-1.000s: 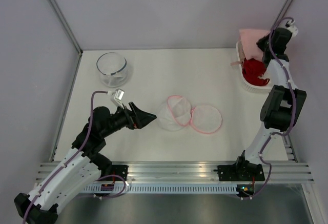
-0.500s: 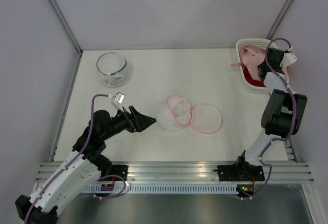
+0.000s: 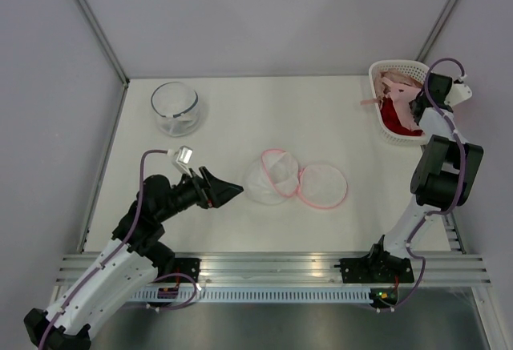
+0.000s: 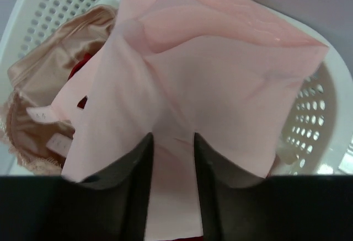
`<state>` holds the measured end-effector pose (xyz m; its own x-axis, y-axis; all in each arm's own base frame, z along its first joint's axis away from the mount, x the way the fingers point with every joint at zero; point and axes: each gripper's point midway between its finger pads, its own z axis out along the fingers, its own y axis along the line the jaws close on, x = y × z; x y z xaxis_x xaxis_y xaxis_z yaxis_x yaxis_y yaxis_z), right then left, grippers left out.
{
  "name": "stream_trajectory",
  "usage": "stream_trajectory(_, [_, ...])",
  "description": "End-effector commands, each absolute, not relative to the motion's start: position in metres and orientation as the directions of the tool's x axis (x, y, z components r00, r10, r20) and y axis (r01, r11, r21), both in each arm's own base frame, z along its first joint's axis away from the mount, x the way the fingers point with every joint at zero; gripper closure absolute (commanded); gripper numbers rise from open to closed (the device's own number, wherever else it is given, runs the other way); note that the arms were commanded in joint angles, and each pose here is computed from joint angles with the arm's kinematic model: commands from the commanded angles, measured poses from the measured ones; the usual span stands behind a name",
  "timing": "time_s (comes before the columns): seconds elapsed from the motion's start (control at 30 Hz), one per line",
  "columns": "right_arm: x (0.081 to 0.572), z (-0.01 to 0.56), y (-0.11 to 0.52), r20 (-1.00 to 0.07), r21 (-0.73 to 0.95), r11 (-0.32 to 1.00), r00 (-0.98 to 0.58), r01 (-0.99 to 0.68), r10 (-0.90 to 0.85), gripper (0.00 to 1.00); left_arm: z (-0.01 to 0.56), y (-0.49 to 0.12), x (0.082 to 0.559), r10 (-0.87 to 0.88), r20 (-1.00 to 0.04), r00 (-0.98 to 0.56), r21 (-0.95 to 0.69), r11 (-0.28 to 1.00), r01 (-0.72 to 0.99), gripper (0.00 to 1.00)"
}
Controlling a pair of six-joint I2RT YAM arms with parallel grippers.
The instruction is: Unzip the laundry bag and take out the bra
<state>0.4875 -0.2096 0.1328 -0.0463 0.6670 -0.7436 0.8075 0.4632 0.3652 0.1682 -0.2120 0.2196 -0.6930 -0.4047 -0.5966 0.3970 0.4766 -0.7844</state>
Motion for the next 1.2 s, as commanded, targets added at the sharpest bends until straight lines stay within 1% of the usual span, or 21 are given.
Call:
stream_trajectory(0.0, [0.516, 0.175, -0.192, -0.738, 0.492, 0.562, -0.024, 0.665, 0.675, 0.53, 0.234, -0.213, 0.164, -0.426, -0.586, -0.689, -0.8, 0.435, 0.412, 0.01])
stream_trajectory(0.03, [0.52, 0.187, -0.186, -0.741, 0.51, 0.592, -0.029, 0.624, 0.671, 0.4, 0.238, -0.212, 0.163, -0.431, -0.592, -0.681, -0.798, 0.428, 0.423, 0.0])
stream_trajectory(0.07, [0.523, 0.201, -0.181, -0.744, 0.53, 0.611, -0.023, 0.587, 0.667, 0.19, 0.242, -0.211, 0.162, -0.434, -0.597, -0.675, -0.797, 0.422, 0.433, 0.0])
stream_trajectory(0.1, [0.524, 0.231, -0.172, -0.748, 0.569, 0.639, 0.004, 0.518, 0.663, 0.08, 0.246, -0.211, 0.16, -0.436, -0.606, -0.665, -0.791, 0.415, 0.449, 0.01])
stream_trajectory(0.13, [0.522, 0.249, -0.168, -0.755, 0.581, 0.651, 0.023, 0.489, 0.656, 0.02, 0.252, -0.21, 0.157, -0.441, -0.616, -0.653, -0.786, 0.404, 0.468, 0.0])
stream_trajectory(0.2, [0.512, 0.304, -0.16, -0.781, 0.598, 0.69, 0.102, 0.409, 0.616, 0.02, 0.263, -0.207, 0.155, -0.449, -0.637, -0.627, -0.771, 0.395, 0.5, 0.0])
stream_trajectory(0.3, [0.494, 0.366, -0.141, -0.794, 0.606, 0.736, 0.165, 0.303, 0.585, 0.02, 0.274, -0.203, 0.152, -0.466, -0.657, -0.592, -0.753, 0.39, 0.529, 0.0])
stream_trajectory(0.4, [0.474, 0.401, -0.112, -0.803, 0.596, 0.777, 0.152, 0.205, 0.576, 0.02, 0.279, -0.201, 0.152, -0.474, -0.669, -0.572, -0.742, 0.393, 0.543, 0.0])
stream_trajectory(0.5, [0.454, 0.393, -0.072, -0.83, 0.552, 0.814, 0.029, 0.184, 0.556, 0.02, 0.283, -0.199, 0.153, -0.478, -0.678, -0.558, -0.734, 0.402, 0.548, 0.0])
stream_trajectory(0.6, [0.431, 0.369, -0.03, -0.839, 0.517, 0.837, -0.085, 0.18, 0.537, 0.02, 0.291, -0.196, 0.153, -0.479, -0.697, -0.534, -0.716, 0.42, 0.557, 0.0])
stream_trajectory(0.63, [0.424, 0.347, -0.009, -0.837, 0.502, 0.848, -0.153, 0.171, 0.526, 0.02, 0.3, -0.193, 0.152, -0.485, -0.705, -0.517, -0.707, 0.421, 0.568, 0.0])
stream_trajectory(0.67, [0.412, 0.345, -0.003, -0.838, 0.495, 0.852, -0.164, 0.17, 0.52, 0.02, 0.3, -0.191, 0.152, -0.475, -0.717, -0.51, -0.696, 0.441, 0.567, 0.0])
stream_trajectory(0.7, [0.4, 0.312, -0.001, -0.819, 0.483, 0.846, -0.226, 0.227, 0.528, 0.02, 0.304, -0.188, 0.152, -0.481, -0.724, -0.494, -0.688, 0.45, 0.57, 0.0])
stream_trajectory(0.77, [0.376, 0.305, 0.008, -0.817, 0.48, 0.852, -0.246, 0.211, 0.521, 0.02, 0.313, -0.183, 0.15, -0.479, -0.74, -0.472, -0.67, 0.467, 0.577, 0.0])
stream_trajectory(0.8, [0.362, 0.277, 0.009, -0.8, 0.467, 0.851, -0.296, 0.24, 0.522, 0.02, 0.317, -0.181, 0.15, -0.486, -0.744, -0.458, -0.665, 0.477, 0.575, 0.0])
stream_trajectory(0.87, [0.333, 0.275, 0.009, -0.809, 0.46, 0.856, -0.287, 0.236, 0.513, 0.02, 0.328, -0.177, 0.148, -0.491, -0.756, -0.433, -0.65, 0.479, 0.591, 0.0])
stream_trajectory(0.9, [0.322, 0.256, 0.009, -0.798, 0.452, 0.856, -0.316, 0.251, 0.514, 0.02, 0.33, -0.176, 0.148, -0.496, -0.757, -0.426, -0.648, 0.483, 0.588, 0.0])
stream_trajectory(0.97, [0.303, 0.255, 0.016, -0.797, 0.464, 0.86, -0.323, 0.214, 0.51, 0.02, 0.334, -0.174, 0.146, -0.499, -0.761, -0.414, -0.641, 0.483, 0.597, 0.01])
stream_trajectory(1.0, [0.294, 0.239, 0.017, -0.78, 0.458, 0.859, -0.359, 0.229, 0.512, 0.02, 0.335, -0.174, 0.147, -0.501, -0.761, -0.412, -0.641, 0.485, 0.594, 0.0])
stream_trajectory(1.07, [0.28, 0.235, 0.034, -0.757, 0.49, 0.857, -0.41, 0.159, 0.509, 0.02, 0.334, -0.174, 0.148, -0.499, -0.764, -0.409, -0.638, 0.489, 0.595, 0.0])
stream_trajectory(1.17, [0.265, 0.212, 0.059, -0.684, 0.554, 0.828, -0.517, 0.092, 0.515, 0.02, 0.336, -0.174, 0.146, -0.501, -0.763, -0.408, -0.638, 0.481, 0.602, 0.0])
